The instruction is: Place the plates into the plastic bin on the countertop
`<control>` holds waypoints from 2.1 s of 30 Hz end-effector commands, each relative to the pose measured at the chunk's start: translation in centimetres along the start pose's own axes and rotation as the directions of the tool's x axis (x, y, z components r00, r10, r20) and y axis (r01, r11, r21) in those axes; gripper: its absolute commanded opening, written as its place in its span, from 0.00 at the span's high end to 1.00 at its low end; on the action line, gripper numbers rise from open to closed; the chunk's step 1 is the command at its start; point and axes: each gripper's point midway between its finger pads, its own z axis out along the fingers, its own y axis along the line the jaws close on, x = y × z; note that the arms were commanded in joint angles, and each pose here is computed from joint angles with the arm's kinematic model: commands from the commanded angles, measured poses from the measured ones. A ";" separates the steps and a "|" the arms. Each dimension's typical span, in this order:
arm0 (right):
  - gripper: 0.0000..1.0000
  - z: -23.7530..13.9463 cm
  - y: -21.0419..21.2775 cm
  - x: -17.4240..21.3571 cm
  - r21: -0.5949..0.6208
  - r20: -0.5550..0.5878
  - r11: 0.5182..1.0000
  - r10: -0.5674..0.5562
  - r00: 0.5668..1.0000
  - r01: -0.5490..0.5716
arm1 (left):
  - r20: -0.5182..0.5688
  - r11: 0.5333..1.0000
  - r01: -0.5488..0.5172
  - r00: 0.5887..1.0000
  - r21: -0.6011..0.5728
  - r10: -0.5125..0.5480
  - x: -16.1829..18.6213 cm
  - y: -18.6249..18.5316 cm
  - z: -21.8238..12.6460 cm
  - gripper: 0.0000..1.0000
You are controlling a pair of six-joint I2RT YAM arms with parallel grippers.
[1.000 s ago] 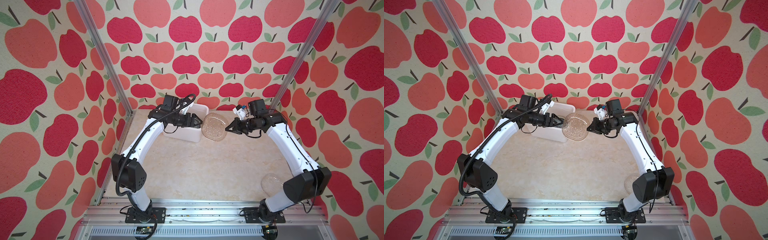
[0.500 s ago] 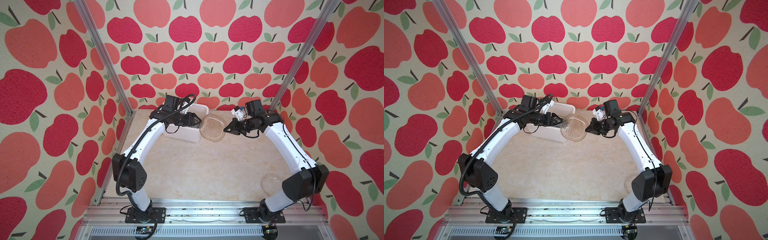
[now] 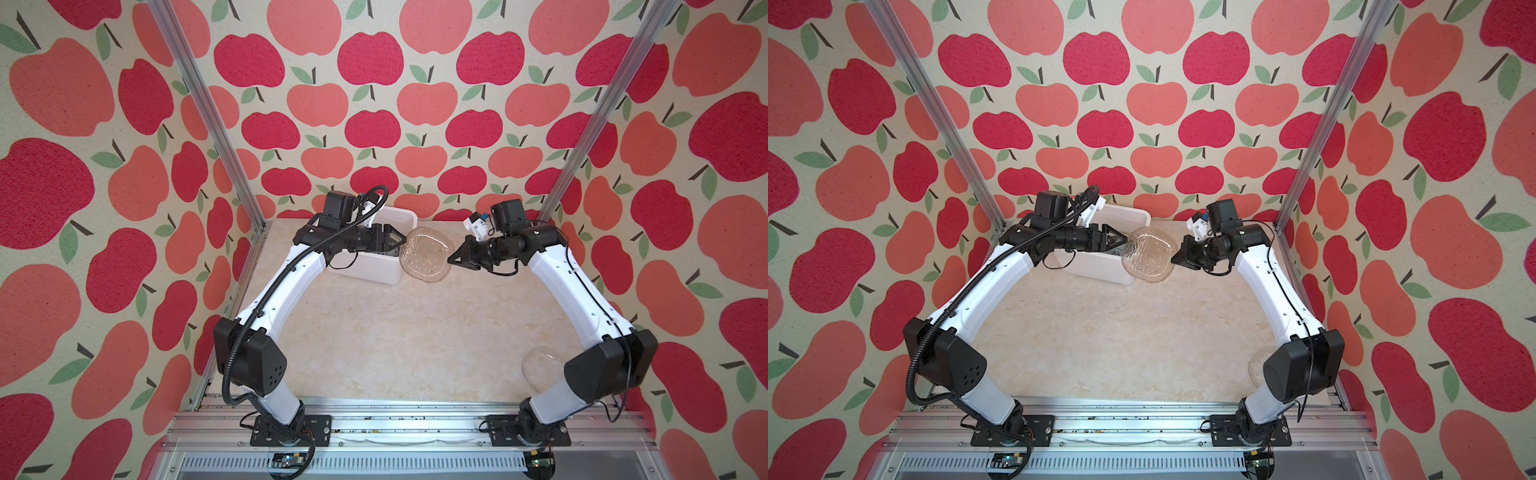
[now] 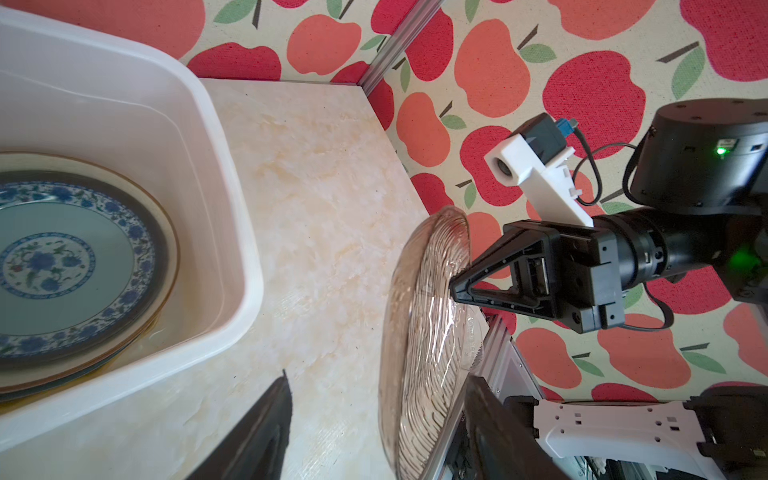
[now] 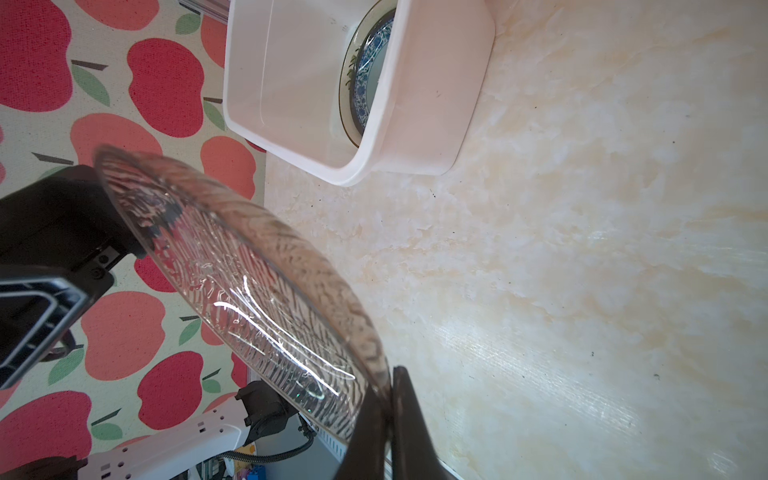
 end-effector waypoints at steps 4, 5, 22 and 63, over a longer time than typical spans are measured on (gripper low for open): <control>1.00 -0.4 1.0 -0.2 -0.024 0.022 1.000 -0.007 1.000 0.007 | -0.050 0.998 -0.052 0.997 -0.027 0.051 0.5 0.1 1.0 0.46; 1.00 -0.4 1.1 -0.2 -0.025 0.023 1.000 -0.007 1.000 0.008 | -0.059 0.998 -0.054 0.997 -0.039 0.051 0.6 0.3 1.2 0.50; 0.96 -0.4 1.3 -0.3 -0.033 0.034 0.999 -0.011 0.999 0.012 | -0.099 0.991 -0.045 0.995 -0.125 0.033 1.0 1.8 1.9 0.95; 0.50 -4.6 -8.6 2.3 0.212 0.037 0.967 0.137 0.990 -0.142 | -0.114 0.774 -0.010 0.990 -0.633 -0.080 -4.6 27.9 3.0 1.00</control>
